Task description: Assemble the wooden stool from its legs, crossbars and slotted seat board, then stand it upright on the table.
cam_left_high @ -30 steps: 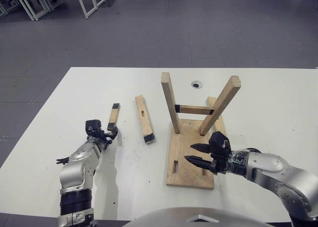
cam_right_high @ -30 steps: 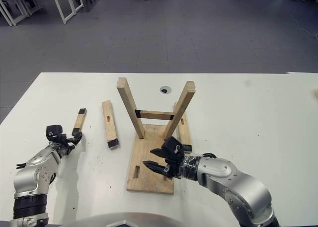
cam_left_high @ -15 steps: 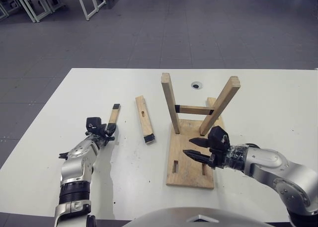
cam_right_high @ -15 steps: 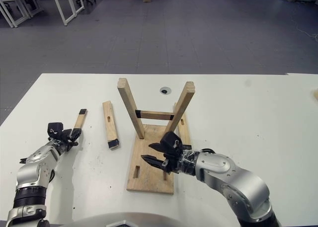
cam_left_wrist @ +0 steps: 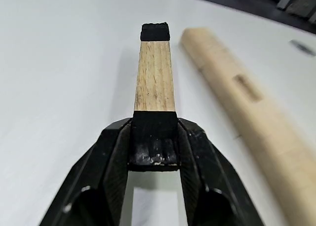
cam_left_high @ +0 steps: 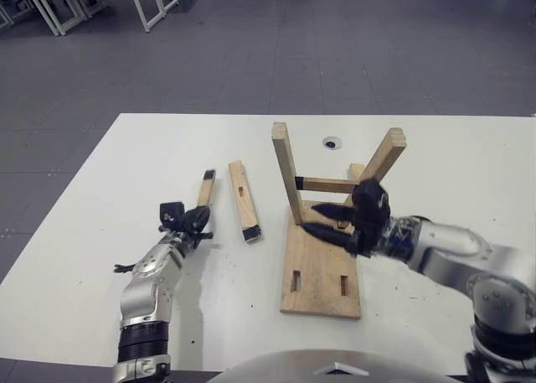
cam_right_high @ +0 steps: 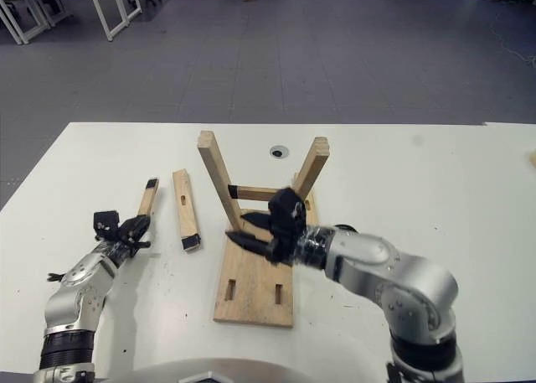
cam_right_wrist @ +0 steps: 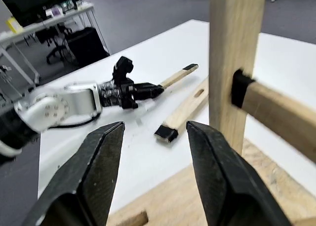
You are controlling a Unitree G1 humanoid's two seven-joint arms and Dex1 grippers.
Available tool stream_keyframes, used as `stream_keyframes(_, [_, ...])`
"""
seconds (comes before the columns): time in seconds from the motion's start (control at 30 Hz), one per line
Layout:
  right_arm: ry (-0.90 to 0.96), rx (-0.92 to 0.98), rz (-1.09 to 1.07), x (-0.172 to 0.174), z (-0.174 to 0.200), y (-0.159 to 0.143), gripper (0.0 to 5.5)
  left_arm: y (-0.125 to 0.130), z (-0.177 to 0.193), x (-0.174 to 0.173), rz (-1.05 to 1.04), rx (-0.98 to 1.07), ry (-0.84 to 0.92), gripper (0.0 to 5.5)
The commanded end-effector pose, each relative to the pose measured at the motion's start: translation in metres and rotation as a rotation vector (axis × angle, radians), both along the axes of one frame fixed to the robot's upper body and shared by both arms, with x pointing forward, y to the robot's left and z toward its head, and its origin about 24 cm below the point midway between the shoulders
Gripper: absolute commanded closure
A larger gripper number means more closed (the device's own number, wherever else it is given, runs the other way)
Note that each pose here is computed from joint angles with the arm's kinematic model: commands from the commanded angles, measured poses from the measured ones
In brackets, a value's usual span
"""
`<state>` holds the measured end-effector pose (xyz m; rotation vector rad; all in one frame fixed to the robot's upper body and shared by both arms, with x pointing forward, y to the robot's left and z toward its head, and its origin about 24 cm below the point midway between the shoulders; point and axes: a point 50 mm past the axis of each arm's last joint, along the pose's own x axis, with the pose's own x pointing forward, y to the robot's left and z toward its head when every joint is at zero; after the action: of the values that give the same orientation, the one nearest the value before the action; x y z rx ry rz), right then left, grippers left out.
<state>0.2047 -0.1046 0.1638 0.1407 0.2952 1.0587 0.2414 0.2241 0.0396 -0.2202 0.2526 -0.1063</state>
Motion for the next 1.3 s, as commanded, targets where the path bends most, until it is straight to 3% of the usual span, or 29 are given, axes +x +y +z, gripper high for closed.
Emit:
stream_keyframes(0.03, [0.030, 0.274, -0.078, 0.036, 0.039, 0.004, 3.18, -0.050, 0.119, 0.018, -0.176, 0.021, -0.506, 4.19])
stream_keyframes(0.2, [0.150, 0.564, -0.070, 0.065, 0.081, 0.014, 3.18, -0.085, 0.172, 0.009, -0.328, 0.073, -0.702, 4.19])
stream_keyframes(0.37, [0.194, 0.654, -0.091, 0.083, 0.100, 0.014, 3.18, -0.107, 0.170, 0.002, -0.500, 0.118, -0.692, 4.19])
stream_keyframes(0.57, [0.198, 0.686, -0.082, 0.087, 0.107, 0.016, 3.18, -0.114, 0.165, -0.002, -0.579, 0.120, -0.677, 4.19])
stream_keyframes(0.87, [0.217, 0.692, -0.097, 0.087, 0.101, 0.014, 4.94, -0.115, 0.164, -0.004, -0.608, 0.137, -0.667, 4.19])
stream_keyframes(1.03, [0.193, 0.654, -0.151, 0.088, 0.097, 0.012, 5.00, -0.113, 0.169, -0.004, -0.612, 0.139, -0.670, 4.19])
stream_keyframes(1.07, [0.186, 0.655, -0.158, 0.089, 0.098, 0.011, 5.02, -0.113, 0.171, -0.004, -0.624, 0.112, -0.666, 3.82])
stream_keyframes(1.3, [0.152, 0.716, -0.212, 0.095, 0.109, -0.003, 5.11, -0.117, 0.198, -0.009, -0.688, 0.007, -0.711, 2.67])
